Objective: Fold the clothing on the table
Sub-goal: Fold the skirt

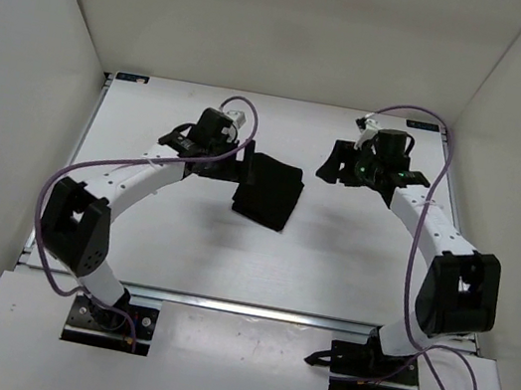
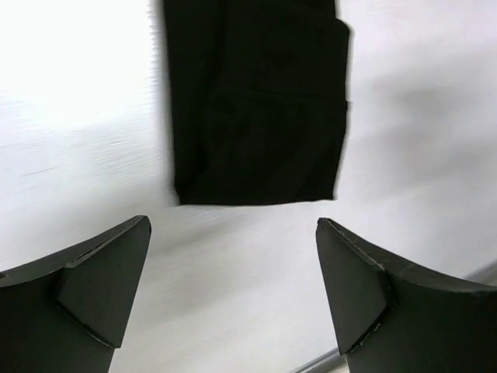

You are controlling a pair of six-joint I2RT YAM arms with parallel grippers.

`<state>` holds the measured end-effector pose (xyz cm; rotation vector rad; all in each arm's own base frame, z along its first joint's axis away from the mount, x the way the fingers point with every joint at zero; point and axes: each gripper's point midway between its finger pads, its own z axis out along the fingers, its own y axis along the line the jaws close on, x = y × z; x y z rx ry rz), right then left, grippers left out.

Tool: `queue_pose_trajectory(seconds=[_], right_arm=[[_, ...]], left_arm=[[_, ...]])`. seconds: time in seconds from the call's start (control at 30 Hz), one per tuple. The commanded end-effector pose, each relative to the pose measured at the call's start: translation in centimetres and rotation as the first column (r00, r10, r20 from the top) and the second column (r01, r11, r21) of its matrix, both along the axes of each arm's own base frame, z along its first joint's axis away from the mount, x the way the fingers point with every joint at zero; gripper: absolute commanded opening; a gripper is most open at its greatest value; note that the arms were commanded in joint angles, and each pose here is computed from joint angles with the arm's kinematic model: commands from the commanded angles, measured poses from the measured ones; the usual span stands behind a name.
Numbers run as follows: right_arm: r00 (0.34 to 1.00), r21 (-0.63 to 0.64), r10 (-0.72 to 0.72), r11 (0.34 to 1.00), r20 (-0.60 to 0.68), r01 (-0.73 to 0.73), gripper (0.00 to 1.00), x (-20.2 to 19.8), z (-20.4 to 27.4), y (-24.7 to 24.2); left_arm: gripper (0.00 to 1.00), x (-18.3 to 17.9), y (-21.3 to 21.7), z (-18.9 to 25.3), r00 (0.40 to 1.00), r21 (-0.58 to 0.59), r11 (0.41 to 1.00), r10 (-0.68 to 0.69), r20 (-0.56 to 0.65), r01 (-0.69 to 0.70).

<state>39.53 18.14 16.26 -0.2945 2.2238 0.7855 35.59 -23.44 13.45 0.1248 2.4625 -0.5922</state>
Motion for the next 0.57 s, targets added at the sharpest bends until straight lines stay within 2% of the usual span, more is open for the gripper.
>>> queue_pose_trajectory(seconds=[0.0,0.07,0.13,0.33,0.53], right_arm=[[0.993,-0.272,-0.119,0.956,-0.009,0.112,0.61,-1.5,-0.7,-4.7],[0.992,-0.38,-0.123,0.92,-0.039,0.099,0.66,-3.2,-2.6,-6.3],[0.986,-0.396,-0.164,0.907,-0.02,0.143,0.71,-3.7,-2.3,-7.3],[0.973,-0.261,-0.208,0.949,-0.096,0.178,0.76,-5.7,-4.0,-7.0],[0.982,-0.225,-0.14,0.968,-0.125,0.11,0.76,-7.5,-4.8,-3.9]], left_arm=[[0.98,-2.4,6.3,-0.7,0.998,0.267,0.963,0.052,-0.041,-0.039],[0.98,-3.4,8.9,-2.1,0.991,0.334,0.939,0.108,-0.076,-0.076],[0.98,-4.9,10.0,-2.6,0.988,0.357,0.931,0.121,-0.098,-0.079],[0.98,-7.9,11.7,-2.9,0.983,0.386,0.916,0.156,-0.096,-0.108],[0.99,-9.4,12.4,-2.8,0.982,0.387,0.916,0.157,-0.107,-0.104]])
